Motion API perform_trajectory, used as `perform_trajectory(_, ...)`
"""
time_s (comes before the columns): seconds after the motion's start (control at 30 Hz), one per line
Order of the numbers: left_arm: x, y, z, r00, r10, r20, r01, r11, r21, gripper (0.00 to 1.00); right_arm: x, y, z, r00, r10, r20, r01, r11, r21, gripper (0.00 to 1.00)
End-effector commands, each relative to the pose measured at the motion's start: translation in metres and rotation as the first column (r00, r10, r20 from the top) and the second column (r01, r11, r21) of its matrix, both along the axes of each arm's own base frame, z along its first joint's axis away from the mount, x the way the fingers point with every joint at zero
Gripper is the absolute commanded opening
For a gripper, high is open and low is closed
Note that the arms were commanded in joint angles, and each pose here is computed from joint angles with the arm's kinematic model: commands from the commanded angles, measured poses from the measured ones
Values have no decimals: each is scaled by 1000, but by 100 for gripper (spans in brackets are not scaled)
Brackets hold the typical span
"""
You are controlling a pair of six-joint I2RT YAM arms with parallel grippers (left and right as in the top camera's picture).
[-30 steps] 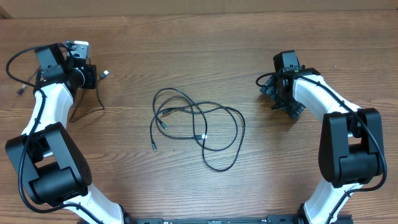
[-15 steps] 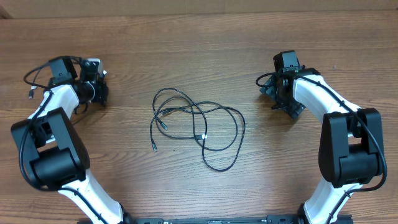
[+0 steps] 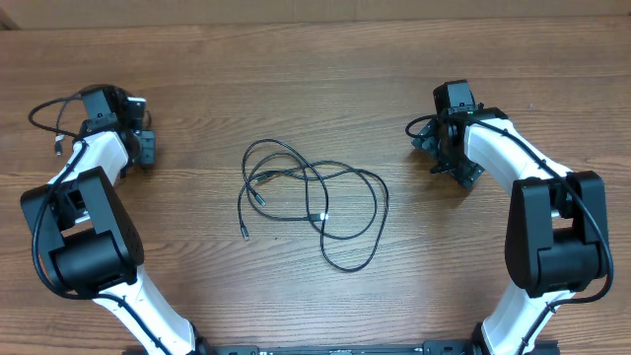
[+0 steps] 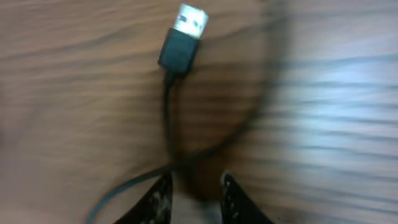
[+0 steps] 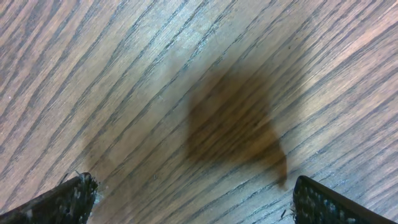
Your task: Untangle cables
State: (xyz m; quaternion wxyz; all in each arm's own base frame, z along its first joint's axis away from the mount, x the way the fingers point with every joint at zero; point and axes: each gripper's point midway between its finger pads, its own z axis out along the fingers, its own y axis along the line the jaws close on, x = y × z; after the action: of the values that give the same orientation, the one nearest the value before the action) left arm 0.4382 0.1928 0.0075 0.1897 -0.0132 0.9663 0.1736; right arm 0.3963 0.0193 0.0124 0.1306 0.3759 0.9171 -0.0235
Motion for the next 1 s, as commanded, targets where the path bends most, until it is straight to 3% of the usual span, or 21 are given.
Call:
perform_trajectory(0.0, -31, 35, -17, 985, 129, -115, -107, 978, 181, 25, 0, -2, 4, 1000, -5, 10, 5, 1000, -6, 100)
perform_trajectory(0.17, -23, 46, -7, 986, 152, -62, -134, 963, 234, 16, 0, -2, 4, 1000, -5, 11, 6, 1000, -6, 100)
perform_trajectory(0.2, -21, 50, -2, 985, 163, -48, -146, 956, 256, 7, 0, -2, 4, 1000, -5, 10, 5, 1000, -6, 100)
perform_trajectory(0.23, -20, 52, 2, 984, 171, -41, -154, 951, 267, 4, 0, -2, 4, 1000, -5, 11, 6, 1000, -6, 100)
perform_trajectory(0.4, -3, 60, 68, 957, 249, 147, -282, 917, 281, 6, 0, -2, 4, 1000, -5, 10, 5, 1000, -6, 100)
perform_trajectory(0.53, 16, 53, 142, 882, 275, 383, -350, 926, 142, 15, 0, -2, 4, 1000, -5, 11, 6, 1000, -6, 100)
perform_trajectory(0.67, 39, 18, 213, 825, 146, 545, -167, 986, -11, 11, 0, -2, 4, 1000, -5, 11, 6, 1000, -6, 100)
perform_trajectory(0.77, 42, -24, 250, 781, 54, 622, 22, 993, -114, 10, 0, -2, 4, 1000, -5, 11, 6, 1000, -6, 100)
perform_trajectory(0.8, 41, -37, 257, 773, 48, 633, 69, 985, -159, 4, 0, -2, 4, 1000, -5, 11, 6, 1000, -6, 100)
perform_trajectory(0.87, 34, -63, 262, 774, 69, 630, 139, 952, -274, 4, 0, -2, 4, 1000, -5, 11, 6, 1000, -6, 100)
perform_trajectory(0.97, 11, -105, 246, 842, 170, 513, 156, 833, -531, 4, 0, -2, 4, 1000, -5, 11, 6, 1000, -6, 100)
